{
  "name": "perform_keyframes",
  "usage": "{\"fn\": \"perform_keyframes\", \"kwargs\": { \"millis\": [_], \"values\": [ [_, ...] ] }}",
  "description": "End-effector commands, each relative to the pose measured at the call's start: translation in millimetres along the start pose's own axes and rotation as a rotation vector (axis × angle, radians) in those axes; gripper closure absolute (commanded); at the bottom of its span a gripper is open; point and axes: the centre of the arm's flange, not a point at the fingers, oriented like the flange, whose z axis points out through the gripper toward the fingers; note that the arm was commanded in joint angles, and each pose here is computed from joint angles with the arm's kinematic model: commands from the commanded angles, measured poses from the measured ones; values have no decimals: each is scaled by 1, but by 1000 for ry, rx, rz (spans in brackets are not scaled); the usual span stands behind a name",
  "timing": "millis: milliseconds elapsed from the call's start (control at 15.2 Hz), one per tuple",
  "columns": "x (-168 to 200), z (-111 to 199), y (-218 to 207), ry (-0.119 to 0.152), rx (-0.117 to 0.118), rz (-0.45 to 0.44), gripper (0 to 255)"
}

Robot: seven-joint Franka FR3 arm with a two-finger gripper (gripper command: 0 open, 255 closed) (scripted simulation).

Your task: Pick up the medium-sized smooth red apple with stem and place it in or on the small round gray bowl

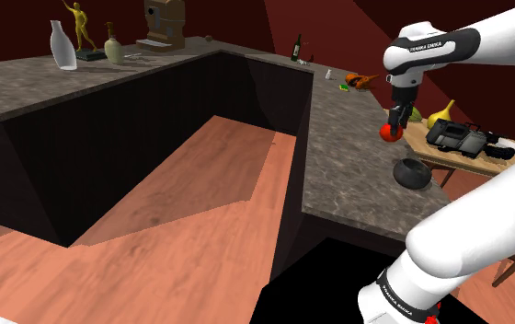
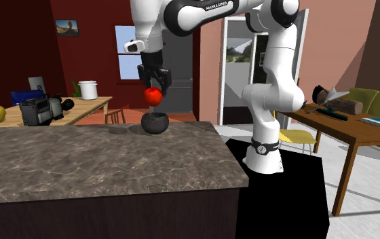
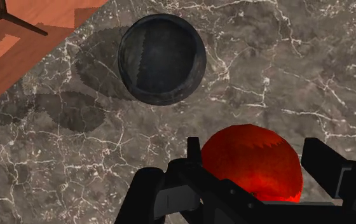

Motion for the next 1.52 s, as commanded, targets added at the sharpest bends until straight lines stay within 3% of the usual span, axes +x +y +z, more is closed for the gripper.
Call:
{"fn": "perform_keyframes", "kwargs": {
  "millis": [0, 660, 1452],
  "values": [
    [-19, 8, 18, 0, 0, -1, 255],
    [-121, 43, 105, 0, 0, -1, 255],
    [-103, 103, 95, 0, 0, -1, 255]
  ]
}}
